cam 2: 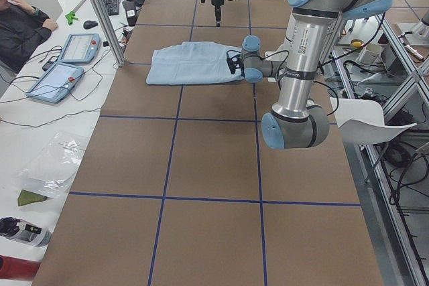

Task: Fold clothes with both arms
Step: 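Move the right gripper to the shirt's near corner beside the left gripper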

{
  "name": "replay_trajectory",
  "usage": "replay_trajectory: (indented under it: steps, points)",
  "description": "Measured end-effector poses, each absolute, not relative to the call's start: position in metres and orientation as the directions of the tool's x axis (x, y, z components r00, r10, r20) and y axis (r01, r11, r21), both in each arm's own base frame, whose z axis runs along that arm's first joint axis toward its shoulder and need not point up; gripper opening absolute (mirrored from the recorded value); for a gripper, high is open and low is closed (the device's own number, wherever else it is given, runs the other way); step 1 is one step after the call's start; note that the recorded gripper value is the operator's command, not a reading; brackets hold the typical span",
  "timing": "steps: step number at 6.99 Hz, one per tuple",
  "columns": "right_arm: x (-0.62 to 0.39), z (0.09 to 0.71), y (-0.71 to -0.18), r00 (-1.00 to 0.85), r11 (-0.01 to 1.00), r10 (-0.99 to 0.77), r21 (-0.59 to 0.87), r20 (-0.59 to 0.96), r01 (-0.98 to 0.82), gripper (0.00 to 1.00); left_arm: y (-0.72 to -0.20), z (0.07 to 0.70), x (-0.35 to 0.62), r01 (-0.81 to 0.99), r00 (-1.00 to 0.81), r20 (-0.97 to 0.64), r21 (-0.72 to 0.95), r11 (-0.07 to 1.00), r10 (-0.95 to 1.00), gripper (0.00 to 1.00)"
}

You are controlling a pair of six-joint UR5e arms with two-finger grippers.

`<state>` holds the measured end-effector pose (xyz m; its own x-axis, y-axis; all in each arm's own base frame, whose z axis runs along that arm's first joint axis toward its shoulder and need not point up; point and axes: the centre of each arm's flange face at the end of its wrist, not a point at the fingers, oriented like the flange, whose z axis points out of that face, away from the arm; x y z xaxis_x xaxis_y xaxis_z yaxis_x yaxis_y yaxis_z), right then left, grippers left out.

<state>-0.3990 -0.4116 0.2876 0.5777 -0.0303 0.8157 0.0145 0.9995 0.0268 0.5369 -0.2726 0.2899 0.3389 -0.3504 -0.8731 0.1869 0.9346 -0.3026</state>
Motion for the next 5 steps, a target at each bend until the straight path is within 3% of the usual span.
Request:
replay_trajectory:
  steps: [5]
  points:
    - [-0.497,0.258,-0.295,0.556,0.941,0.338,-0.273,0.76,-0.198,1.0,-0.271,0.27,0.525,0.192,0.347,-0.869,-0.302,0.934,-0.353,0.0]
